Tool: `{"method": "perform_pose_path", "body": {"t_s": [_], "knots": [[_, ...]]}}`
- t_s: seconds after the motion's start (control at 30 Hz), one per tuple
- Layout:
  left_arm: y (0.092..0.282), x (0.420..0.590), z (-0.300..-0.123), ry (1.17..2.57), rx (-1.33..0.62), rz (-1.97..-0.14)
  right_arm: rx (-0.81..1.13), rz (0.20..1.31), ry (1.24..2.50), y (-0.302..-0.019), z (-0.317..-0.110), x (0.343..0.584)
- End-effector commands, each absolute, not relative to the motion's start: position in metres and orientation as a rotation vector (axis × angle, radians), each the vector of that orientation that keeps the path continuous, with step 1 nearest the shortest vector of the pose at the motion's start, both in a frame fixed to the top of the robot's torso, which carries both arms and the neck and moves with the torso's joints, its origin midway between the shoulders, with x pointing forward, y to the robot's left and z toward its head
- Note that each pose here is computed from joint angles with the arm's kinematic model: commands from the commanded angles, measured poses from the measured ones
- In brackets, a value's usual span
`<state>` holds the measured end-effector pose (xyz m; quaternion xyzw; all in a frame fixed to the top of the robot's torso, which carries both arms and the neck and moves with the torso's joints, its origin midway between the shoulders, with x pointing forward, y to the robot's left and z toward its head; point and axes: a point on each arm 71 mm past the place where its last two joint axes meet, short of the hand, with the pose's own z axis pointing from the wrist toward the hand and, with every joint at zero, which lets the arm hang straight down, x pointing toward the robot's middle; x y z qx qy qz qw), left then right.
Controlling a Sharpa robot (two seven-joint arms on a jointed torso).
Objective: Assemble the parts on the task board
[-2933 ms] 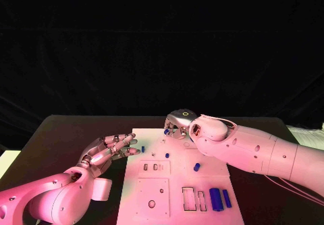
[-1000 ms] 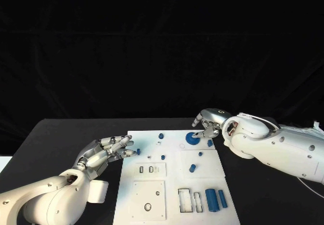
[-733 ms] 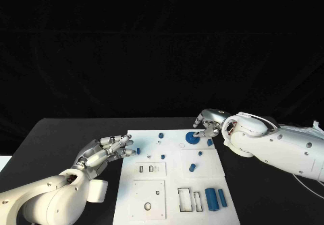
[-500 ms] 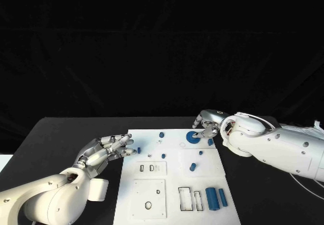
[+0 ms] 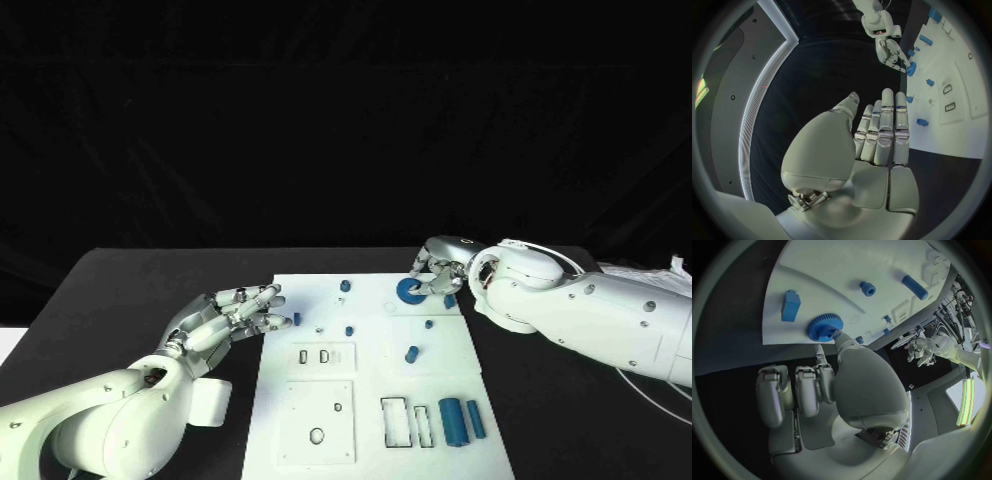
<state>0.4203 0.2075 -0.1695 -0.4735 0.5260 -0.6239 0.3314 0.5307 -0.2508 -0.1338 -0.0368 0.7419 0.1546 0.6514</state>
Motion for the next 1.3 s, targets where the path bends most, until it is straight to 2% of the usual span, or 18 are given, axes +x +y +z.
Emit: {"method": "perform_pose_path", "body": {"t_s": [0.03,1.3], "knots": [[0.205,0.4199,-0.1684,1.381,-1.233,-1.654,-0.115,0.334,1.711,-0.2493,-0.1371,0.5301],[0.2064,0.4215,-0.1699,1.388,-1.24,-1.645,-0.117,0.39,1.648,-0.2448,-0.1339,0.5267]]}}
